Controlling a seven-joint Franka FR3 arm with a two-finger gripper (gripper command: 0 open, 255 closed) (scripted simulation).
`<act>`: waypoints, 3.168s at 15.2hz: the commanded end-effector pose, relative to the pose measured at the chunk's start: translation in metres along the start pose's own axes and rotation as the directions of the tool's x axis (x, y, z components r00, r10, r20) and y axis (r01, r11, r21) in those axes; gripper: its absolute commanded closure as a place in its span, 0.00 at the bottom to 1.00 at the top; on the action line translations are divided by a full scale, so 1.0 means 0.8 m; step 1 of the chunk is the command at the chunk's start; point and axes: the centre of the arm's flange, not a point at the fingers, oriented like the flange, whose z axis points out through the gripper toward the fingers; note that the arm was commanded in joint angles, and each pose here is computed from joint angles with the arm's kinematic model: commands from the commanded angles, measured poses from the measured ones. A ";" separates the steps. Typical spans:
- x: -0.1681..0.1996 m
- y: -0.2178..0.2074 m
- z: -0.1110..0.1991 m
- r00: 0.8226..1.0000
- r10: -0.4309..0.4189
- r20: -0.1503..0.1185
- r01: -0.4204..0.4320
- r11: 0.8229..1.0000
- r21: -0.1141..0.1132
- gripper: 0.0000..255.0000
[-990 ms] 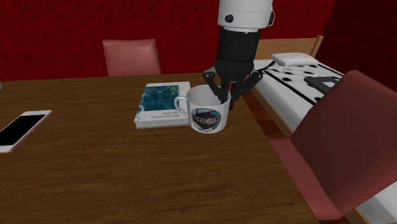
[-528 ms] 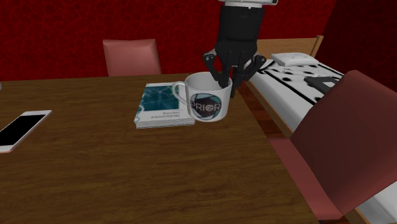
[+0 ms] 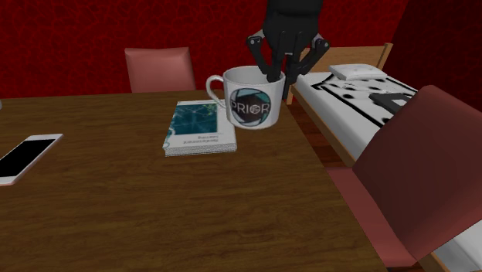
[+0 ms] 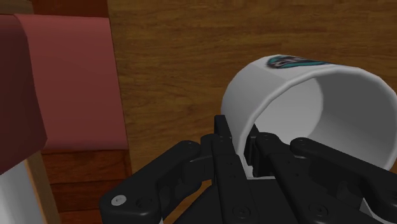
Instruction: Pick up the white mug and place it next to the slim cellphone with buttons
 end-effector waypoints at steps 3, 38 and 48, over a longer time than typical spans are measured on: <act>0.013 -0.048 -0.004 1.000 0.000 0.000 0.000 1.000 0.000 1.00; 0.160 -0.586 0.022 1.000 0.000 0.000 0.000 1.000 0.000 1.00; 0.163 -0.583 0.088 1.000 0.000 0.000 0.000 1.000 0.000 1.00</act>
